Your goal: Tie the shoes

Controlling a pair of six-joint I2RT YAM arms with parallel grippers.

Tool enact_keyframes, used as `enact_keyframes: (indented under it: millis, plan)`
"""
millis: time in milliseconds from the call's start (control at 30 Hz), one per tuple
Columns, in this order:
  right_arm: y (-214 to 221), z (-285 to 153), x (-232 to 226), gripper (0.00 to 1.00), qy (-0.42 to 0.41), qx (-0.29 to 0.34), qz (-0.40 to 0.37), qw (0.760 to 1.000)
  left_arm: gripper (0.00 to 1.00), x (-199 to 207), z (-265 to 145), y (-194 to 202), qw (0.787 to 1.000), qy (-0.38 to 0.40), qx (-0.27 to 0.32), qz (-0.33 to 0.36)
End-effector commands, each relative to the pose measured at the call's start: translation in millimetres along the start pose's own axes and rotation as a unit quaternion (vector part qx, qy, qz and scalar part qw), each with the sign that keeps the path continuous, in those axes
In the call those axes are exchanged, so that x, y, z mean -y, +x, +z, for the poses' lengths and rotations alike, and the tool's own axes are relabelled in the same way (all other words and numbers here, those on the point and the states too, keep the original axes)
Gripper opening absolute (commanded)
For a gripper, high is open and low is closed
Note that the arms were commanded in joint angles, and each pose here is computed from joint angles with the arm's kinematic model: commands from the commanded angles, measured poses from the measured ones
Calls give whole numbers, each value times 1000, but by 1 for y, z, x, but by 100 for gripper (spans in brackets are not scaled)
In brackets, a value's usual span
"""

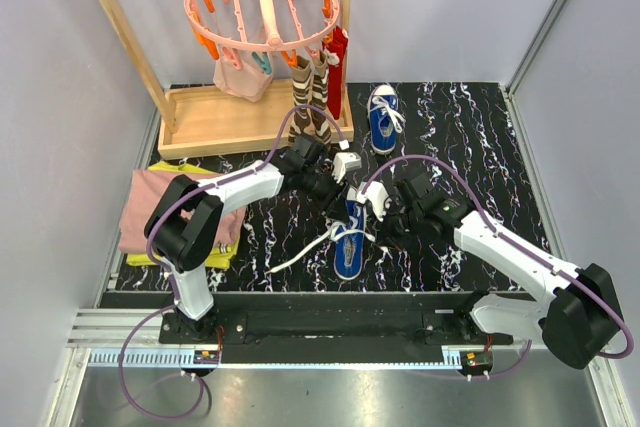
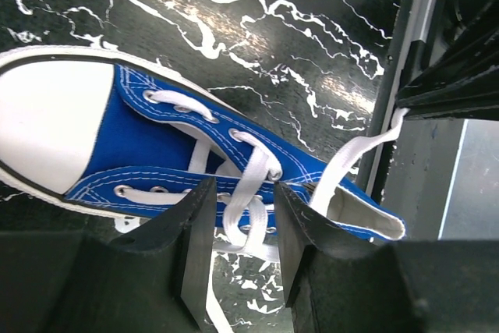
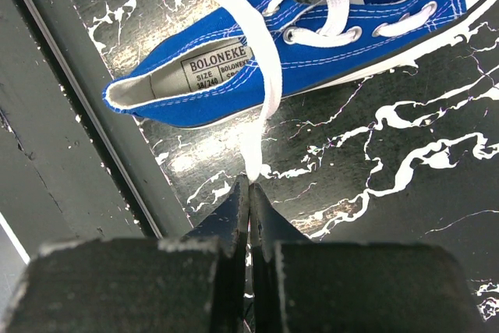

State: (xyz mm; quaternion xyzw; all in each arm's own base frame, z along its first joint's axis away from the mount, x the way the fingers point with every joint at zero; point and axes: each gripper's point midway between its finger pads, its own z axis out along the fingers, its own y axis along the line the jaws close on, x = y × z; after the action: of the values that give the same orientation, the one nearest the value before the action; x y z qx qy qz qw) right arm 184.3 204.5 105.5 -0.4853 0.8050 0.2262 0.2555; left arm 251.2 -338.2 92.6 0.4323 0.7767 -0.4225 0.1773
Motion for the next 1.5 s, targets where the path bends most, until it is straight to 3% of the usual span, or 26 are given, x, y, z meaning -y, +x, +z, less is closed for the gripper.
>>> enact_keyframes:
  millis: [0,67,333,1033,1467]
  plan:
    - [-7,0,1,0,0,16,-1,1000,37,12,-7,-6,1000,25,12,15]
    - [-8,0,0,0,-2,17,-2,1000,33,10,-7,-6,1000,23,13,12]
    - [-20,6,-1,0,-15,31,10,999,0,11,-12,-28,999,19,36,23]
    - [-57,44,19,0,-15,71,74,995,0,36,-18,-43,995,79,56,-4]
    - [-67,54,40,0,12,97,163,982,0,37,-23,-35,995,86,52,-17]
